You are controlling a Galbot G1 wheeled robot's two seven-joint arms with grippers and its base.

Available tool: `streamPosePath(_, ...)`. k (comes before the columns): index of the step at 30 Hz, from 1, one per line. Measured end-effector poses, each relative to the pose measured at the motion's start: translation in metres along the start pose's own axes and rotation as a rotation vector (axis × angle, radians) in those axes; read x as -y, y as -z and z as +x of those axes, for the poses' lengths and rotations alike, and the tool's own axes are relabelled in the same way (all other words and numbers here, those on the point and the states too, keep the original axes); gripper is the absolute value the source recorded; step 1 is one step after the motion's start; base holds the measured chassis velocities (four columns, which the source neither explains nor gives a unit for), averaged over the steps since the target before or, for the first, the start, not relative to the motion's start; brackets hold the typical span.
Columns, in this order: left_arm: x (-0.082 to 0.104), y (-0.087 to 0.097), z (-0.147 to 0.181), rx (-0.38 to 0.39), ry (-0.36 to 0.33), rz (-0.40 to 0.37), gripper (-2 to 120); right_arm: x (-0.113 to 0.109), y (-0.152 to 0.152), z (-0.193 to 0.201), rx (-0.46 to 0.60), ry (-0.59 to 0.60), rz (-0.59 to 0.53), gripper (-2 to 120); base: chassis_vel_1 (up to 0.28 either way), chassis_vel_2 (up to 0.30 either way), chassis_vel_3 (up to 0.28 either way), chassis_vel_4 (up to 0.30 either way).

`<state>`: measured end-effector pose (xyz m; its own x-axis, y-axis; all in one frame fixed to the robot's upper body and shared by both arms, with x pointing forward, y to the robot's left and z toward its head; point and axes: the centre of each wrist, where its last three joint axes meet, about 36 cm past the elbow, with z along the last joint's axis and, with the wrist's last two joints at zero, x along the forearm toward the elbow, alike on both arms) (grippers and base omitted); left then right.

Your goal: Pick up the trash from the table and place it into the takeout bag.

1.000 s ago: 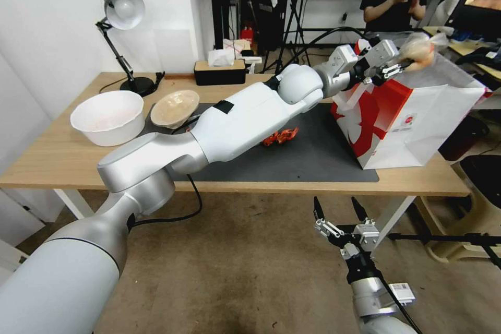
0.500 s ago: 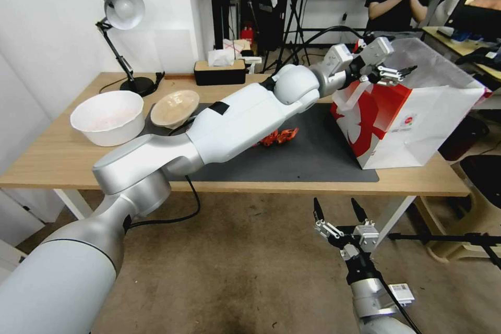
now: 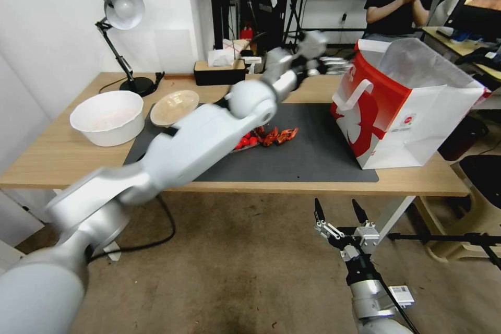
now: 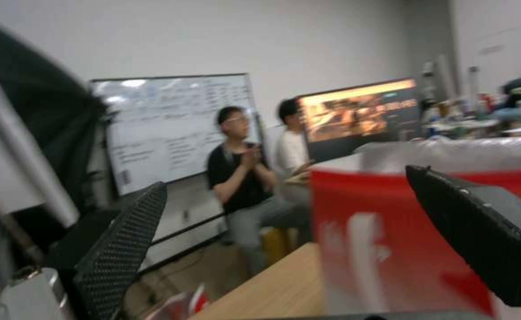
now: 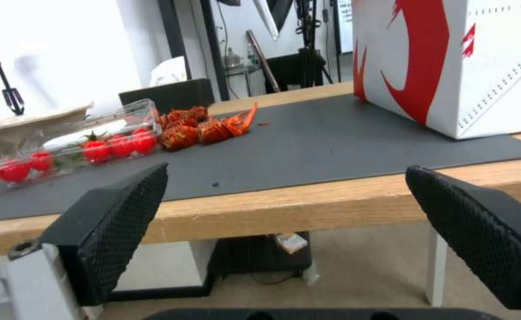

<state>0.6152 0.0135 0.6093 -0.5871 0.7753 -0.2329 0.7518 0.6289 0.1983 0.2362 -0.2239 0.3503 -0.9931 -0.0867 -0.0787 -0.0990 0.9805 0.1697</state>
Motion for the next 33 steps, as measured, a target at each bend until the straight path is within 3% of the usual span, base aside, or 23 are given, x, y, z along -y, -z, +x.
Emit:
streamPosePath(5,-0.011,-0.012,0.048,-0.007,0.094,0.044,100,-0.001,-0.001,0.000,0.000,-0.002,-0.002,100,0.000,0.000,0.000,0.000)
streamPosePath(8,-0.025,-0.029,0.107,-0.007,0.257,0.073,100,-0.002,-0.001,0.000,0.000,0.000,0.000,100,0.000,0.000,0.000,0.000)
streamPosePath(13,-0.025,-0.032,0.135,-0.014,0.361,0.072,100,-0.002,-0.001,-0.001,-0.001,0.002,0.001,100,0.000,0.000,0.000,0.000)
streamPosePath(15,-0.011,-0.032,0.167,-0.087,0.519,0.071,100,-0.003,0.001,-0.003,-0.004,0.006,0.003,100,0.000,0.000,0.000,0.000)
streamPosePath(16,-0.011,-0.032,0.167,-0.087,0.519,0.071,100,-0.003,0.001,-0.003,-0.004,0.006,0.003,100,0.000,0.000,0.000,0.000)
streamPosePath(20,0.010,-0.047,0.219,-0.257,0.799,-0.003,100,-0.004,0.003,-0.002,-0.005,0.008,0.008,100,0.000,0.000,0.000,0.000)
streamPosePath(27,0.032,-0.051,0.241,-0.352,0.939,-0.012,100,-0.003,0.002,-0.002,-0.006,0.007,0.011,100,0.000,0.000,0.000,0.000)
streamPosePath(33,0.054,-0.058,0.265,-0.433,0.980,0.000,100,-0.003,0.003,-0.002,-0.007,0.007,0.012,100,0.000,0.000,0.000,0.000)
